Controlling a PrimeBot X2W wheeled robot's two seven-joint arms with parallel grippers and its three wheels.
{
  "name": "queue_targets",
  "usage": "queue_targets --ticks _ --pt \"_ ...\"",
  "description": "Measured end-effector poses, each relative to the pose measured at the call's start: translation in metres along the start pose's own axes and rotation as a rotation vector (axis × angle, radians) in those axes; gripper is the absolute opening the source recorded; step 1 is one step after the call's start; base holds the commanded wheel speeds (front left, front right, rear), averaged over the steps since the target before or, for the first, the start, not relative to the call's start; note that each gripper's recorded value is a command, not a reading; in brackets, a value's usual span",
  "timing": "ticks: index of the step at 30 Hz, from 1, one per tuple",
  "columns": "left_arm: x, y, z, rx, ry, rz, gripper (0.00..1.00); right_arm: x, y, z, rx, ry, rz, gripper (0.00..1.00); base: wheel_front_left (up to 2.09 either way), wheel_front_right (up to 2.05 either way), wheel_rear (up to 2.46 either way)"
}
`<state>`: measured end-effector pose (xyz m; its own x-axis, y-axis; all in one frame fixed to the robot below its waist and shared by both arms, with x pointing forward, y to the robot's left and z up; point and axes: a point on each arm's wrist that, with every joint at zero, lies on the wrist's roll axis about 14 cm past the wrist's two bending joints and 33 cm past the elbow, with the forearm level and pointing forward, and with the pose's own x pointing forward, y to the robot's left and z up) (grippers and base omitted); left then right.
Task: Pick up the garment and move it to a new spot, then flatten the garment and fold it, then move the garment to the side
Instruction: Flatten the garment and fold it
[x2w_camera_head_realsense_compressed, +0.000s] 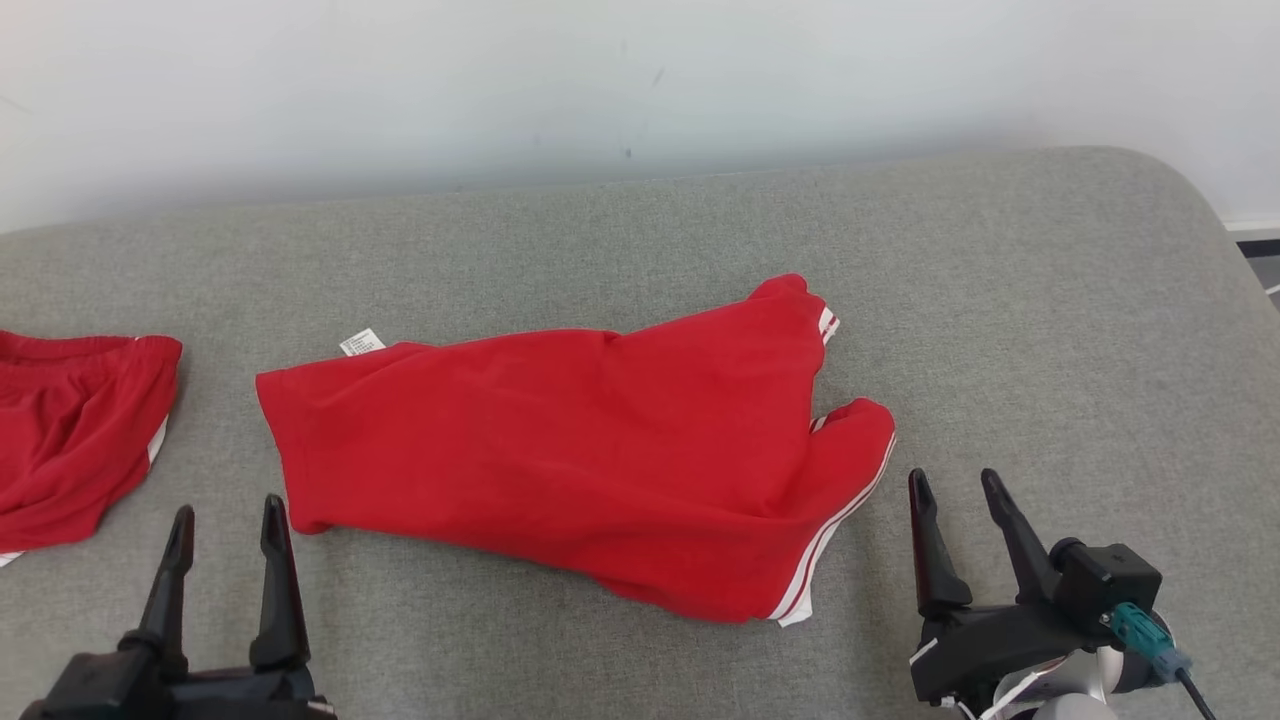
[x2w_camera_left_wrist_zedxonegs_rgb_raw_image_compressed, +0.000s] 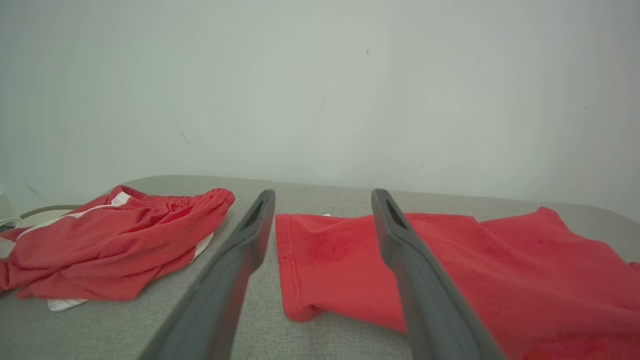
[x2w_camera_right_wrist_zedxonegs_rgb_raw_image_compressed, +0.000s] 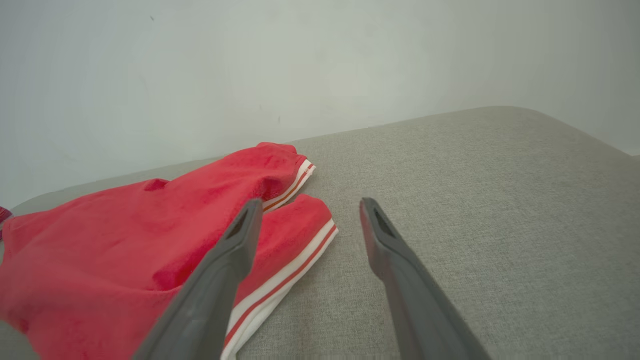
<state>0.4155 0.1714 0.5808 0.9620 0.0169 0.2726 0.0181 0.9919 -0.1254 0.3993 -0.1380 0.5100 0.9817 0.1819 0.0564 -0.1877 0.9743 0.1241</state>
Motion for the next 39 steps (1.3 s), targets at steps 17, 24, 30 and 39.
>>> queue_targets --ticks 17,24,30,39 --pt "-0.017 0.008 -0.008 -0.004 0.030 0.010 1.00 0.027 -0.004 -0.045 0.017 0.273 0.033 1.00 0.00 0.00 0.00" --pt "-0.025 0.016 -0.004 0.012 0.024 0.036 1.00 0.034 0.001 -0.065 0.031 0.342 0.047 1.00 0.00 0.00 0.00" --pt "-0.032 0.028 -0.001 0.026 0.023 0.062 1.00 0.040 0.008 -0.075 0.045 0.367 0.059 0.00 0.00 0.00 0.00" --pt "-0.033 0.027 -0.003 0.027 0.029 0.061 1.00 0.046 0.005 -0.048 0.040 0.243 0.062 0.00 0.00 0.00 0.00"
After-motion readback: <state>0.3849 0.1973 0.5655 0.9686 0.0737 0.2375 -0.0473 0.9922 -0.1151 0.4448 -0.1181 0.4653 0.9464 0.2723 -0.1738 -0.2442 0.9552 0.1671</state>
